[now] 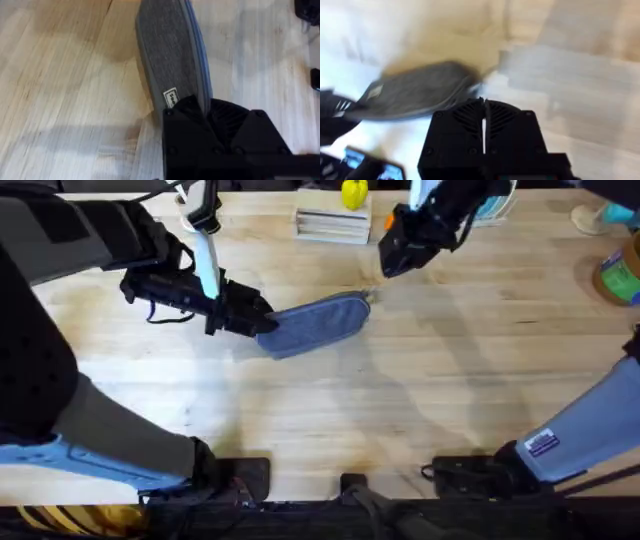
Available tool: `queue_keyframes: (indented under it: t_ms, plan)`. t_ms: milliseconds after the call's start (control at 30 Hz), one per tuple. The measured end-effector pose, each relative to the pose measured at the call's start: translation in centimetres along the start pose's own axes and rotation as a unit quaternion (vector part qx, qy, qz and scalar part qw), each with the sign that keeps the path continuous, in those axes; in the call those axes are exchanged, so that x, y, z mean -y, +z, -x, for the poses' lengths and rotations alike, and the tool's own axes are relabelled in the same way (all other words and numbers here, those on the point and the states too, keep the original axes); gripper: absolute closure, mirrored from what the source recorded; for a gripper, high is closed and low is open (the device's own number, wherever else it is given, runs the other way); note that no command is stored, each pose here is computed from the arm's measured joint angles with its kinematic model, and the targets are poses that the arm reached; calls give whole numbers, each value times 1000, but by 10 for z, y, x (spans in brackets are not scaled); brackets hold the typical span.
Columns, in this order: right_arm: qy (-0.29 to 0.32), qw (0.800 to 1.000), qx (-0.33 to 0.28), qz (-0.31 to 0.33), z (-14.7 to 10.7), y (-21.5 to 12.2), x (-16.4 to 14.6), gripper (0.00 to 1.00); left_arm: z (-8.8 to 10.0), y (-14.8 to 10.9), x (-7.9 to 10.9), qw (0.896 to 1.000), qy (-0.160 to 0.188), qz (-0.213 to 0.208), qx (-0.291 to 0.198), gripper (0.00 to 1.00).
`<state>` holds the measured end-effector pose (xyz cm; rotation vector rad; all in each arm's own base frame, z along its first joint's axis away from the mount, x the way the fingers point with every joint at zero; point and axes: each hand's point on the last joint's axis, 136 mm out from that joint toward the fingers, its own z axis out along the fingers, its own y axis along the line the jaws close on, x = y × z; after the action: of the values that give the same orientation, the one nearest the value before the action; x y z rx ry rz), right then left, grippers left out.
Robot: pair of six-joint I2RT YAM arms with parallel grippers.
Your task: Unzip the bag, pick up the pens from the table one at a time and place them inside, then zip the bag closed.
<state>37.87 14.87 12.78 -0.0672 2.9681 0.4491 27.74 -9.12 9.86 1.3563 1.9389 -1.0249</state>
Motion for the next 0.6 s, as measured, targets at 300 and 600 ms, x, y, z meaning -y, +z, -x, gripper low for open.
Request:
queue_keyframes:
  t_ms: [300, 600]
  plan:
    - [38, 997, -37, -49, -27, 39, 48, 968, -2, -2, -1, 1000, -3, 3, -2, 958]
    - [33, 998, -19, -48, -27, 16, 43, 968, -2, -2, -1, 1000, -4, 2, -2, 958]
